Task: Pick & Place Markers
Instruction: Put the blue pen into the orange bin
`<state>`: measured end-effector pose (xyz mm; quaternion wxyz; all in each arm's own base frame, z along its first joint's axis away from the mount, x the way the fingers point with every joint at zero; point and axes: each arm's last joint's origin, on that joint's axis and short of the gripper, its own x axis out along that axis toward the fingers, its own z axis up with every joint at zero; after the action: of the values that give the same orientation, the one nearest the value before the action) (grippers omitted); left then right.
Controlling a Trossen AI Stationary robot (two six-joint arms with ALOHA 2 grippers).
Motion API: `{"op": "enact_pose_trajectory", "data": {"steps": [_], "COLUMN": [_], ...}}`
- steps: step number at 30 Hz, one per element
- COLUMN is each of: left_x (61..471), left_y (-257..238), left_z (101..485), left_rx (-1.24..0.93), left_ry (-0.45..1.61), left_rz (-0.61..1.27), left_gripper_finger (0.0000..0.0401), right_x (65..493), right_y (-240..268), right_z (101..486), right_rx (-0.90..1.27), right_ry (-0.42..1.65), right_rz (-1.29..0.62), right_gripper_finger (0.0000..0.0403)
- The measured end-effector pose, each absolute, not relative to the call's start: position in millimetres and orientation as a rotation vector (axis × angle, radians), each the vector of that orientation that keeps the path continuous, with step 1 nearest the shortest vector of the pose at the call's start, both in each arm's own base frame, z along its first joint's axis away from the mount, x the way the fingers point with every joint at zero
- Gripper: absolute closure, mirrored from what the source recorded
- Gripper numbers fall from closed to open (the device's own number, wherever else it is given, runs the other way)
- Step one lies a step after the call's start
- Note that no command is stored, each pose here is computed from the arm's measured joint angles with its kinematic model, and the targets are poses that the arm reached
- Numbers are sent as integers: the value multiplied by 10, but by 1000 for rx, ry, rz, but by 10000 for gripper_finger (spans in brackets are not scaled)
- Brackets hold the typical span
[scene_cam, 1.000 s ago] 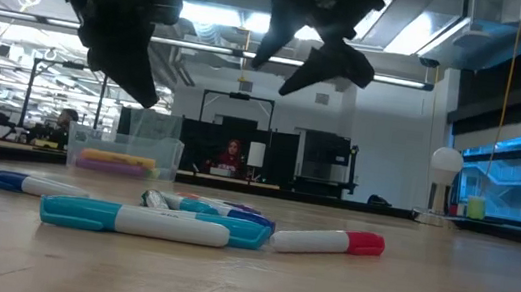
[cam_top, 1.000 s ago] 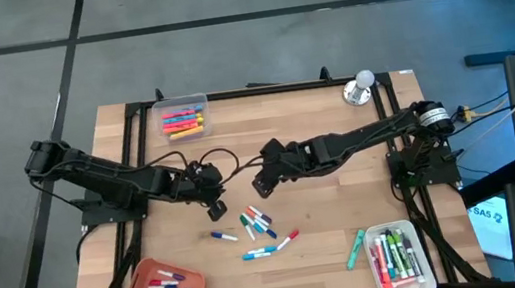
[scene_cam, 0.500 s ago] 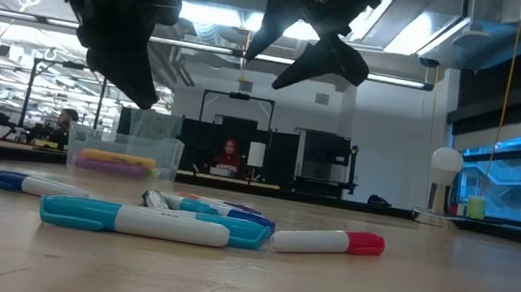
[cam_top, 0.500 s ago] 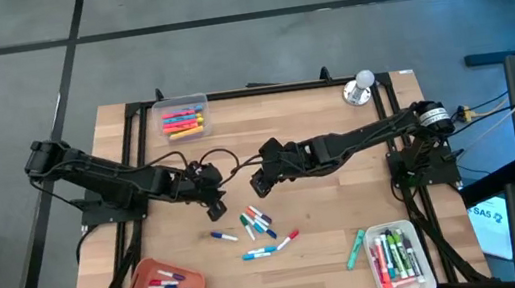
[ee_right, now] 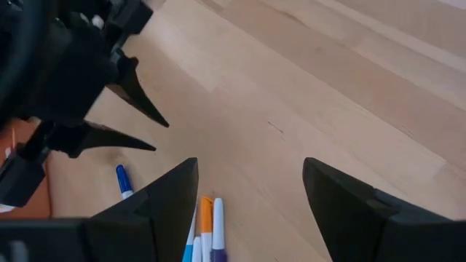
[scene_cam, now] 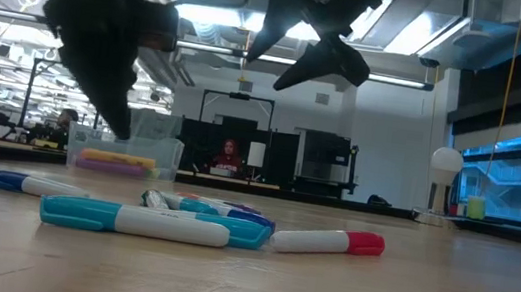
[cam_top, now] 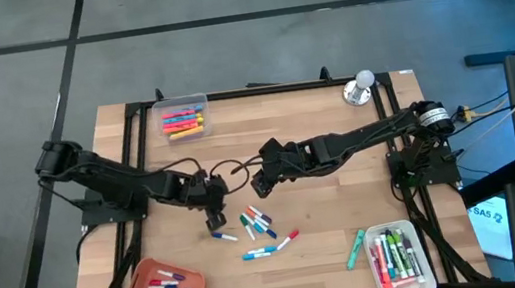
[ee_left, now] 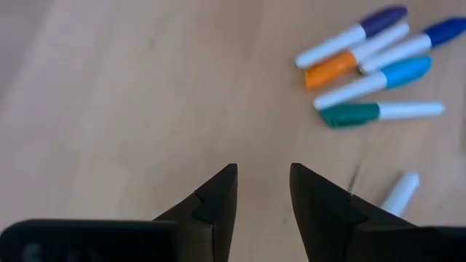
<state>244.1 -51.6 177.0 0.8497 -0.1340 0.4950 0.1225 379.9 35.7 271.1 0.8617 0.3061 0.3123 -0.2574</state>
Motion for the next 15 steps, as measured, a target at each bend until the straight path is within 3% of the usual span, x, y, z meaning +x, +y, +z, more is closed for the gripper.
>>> {"op": "enact_pose_trajectory", "data": {"steps": [11, 15], "left_x": [2467, 2450], "left_y": [-595, -658], "left_z": [1723, 1720], "left_rx": [-272, -152], "left_ry": [1053, 1081], "left_rz": [210, 70], "left_gripper_finger": [245, 246], "right_x": [3800, 3800], "right_y": [364, 365], "right_z": [2712, 2712], "right_rx": [631, 633], "right_ry": [670, 672], "right_rz": [-512, -509], "right_gripper_finger": [156, 156]}}
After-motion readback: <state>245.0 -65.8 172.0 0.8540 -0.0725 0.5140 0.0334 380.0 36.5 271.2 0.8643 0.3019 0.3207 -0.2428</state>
